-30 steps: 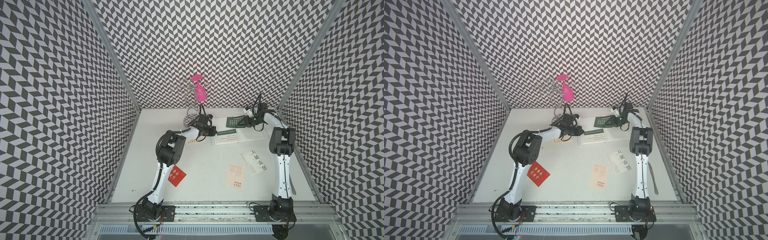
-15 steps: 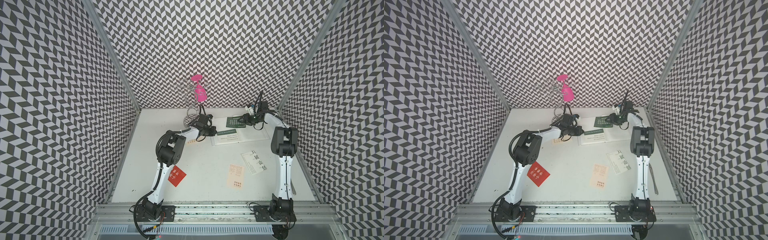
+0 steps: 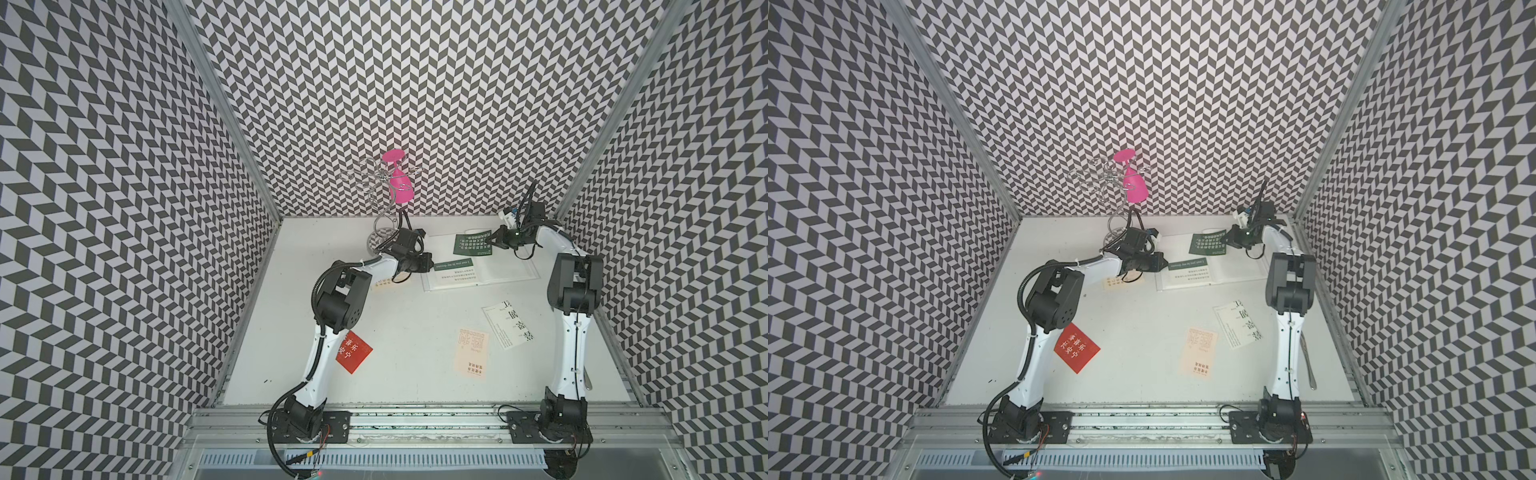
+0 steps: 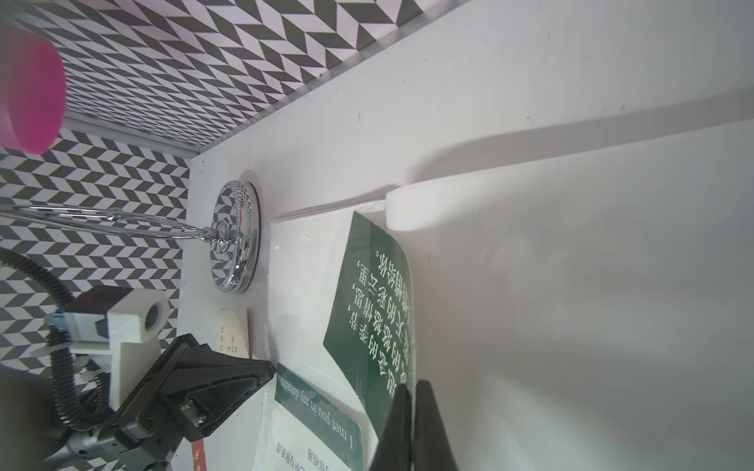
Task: Place the photos into the photo albums
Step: Insert the photo into the photo album.
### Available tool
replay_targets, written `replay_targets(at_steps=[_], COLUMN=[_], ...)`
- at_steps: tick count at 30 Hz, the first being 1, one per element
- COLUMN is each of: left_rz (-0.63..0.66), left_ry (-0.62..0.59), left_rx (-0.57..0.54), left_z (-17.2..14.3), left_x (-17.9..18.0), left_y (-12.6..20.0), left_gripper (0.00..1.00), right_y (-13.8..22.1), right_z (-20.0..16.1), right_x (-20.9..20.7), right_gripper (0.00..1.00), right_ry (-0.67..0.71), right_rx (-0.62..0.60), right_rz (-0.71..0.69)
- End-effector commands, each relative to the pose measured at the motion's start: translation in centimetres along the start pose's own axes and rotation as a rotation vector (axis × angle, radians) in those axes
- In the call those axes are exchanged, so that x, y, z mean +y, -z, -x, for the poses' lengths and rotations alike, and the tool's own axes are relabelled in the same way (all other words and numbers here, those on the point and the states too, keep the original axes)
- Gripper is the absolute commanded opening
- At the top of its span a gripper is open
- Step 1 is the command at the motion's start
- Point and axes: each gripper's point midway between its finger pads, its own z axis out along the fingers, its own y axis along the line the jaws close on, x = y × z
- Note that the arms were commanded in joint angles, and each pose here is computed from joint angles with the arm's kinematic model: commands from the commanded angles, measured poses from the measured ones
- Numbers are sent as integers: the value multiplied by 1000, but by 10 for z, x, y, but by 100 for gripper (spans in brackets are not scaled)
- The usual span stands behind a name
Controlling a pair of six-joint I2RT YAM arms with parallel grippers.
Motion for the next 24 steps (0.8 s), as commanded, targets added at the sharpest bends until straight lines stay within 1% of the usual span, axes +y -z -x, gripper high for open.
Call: replay_targets(at_steps=[1,3,10,17,24], left_rz=[51,49,54,64,78], left_ry=[37,37,36,39,42], left_rx=[71,72,71,76,42], left_z=[-23,-23,-23,-28,-10], left_x=[11,11,11,14,19], left_y=[2,3,5,5,10], left_gripper=[8,8,8,8,8], right_y=[-3,-8,-19,-24,-15], right_z=[9,5,4,4,3], right_x=[5,3,-5,-2,-2], right_gripper=[1,0,0,0,0], right_ry=[65,68,69,76,76], right_rx=[-19,-7,16,17,33], right_rz=[59,71,93,135,83])
